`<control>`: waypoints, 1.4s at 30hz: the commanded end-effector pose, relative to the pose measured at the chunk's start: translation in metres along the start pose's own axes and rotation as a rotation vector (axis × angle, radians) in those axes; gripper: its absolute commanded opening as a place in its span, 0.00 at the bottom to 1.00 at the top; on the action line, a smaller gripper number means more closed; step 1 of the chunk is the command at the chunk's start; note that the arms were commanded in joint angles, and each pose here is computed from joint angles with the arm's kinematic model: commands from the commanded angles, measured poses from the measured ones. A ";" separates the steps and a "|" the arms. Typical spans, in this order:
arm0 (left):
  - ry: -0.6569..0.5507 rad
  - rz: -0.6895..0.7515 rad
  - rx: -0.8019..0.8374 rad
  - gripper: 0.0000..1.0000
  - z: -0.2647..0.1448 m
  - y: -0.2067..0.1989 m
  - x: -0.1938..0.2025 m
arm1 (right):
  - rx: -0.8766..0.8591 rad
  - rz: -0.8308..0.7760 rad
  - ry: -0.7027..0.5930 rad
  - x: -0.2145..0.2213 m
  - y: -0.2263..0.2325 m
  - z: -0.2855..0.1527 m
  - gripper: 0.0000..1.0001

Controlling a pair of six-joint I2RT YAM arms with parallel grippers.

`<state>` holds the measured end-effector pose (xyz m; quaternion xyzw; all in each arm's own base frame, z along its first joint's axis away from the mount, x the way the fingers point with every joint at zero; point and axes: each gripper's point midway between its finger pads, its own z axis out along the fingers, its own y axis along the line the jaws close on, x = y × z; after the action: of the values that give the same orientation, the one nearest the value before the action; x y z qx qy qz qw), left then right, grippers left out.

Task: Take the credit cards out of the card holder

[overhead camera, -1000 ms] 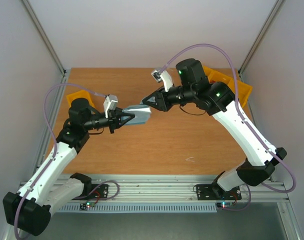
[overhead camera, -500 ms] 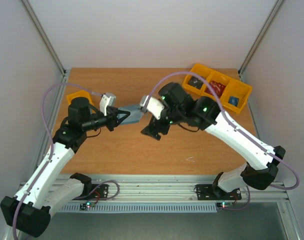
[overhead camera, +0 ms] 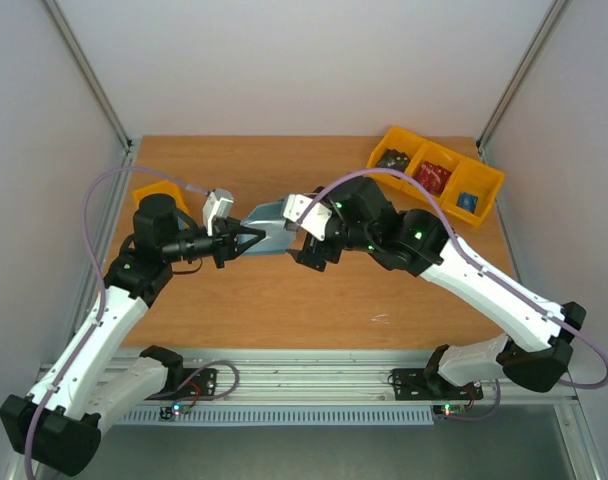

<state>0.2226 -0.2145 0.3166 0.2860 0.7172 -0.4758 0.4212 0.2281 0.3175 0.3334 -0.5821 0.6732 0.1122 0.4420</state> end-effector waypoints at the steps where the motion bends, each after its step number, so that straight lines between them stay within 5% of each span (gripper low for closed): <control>1: -0.056 0.116 0.108 0.00 -0.008 -0.030 -0.022 | 0.050 -0.032 -0.115 -0.013 -0.017 -0.022 0.99; 20: -0.059 0.147 0.198 0.00 -0.012 -0.048 -0.023 | -0.162 -0.032 -0.150 -0.029 0.007 0.003 0.93; 22: -0.057 0.147 0.203 0.00 -0.012 -0.049 -0.022 | -0.181 -0.028 -0.154 -0.030 0.010 0.004 0.86; 27: -0.054 0.148 0.204 0.00 -0.012 -0.049 -0.020 | -0.188 -0.012 -0.190 -0.036 0.011 -0.003 0.41; 32: -0.059 0.144 0.180 0.01 -0.011 -0.044 -0.020 | -0.184 0.024 -0.180 -0.034 0.011 -0.004 0.21; 35: -0.068 0.157 0.178 0.13 -0.011 -0.044 -0.019 | -0.173 0.064 -0.167 -0.032 0.008 -0.004 0.02; 37: -0.078 0.167 0.183 0.21 -0.013 -0.046 -0.020 | -0.178 0.087 -0.175 -0.034 0.009 -0.007 0.01; 42: -0.130 0.192 0.161 0.60 -0.018 -0.050 -0.030 | -0.171 0.194 -0.249 -0.047 -0.006 -0.028 0.01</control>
<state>0.2016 -0.2190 0.3411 0.3395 0.6580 -0.5035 0.4453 0.2077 0.3381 0.3419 -0.5917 0.6490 0.2465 0.4099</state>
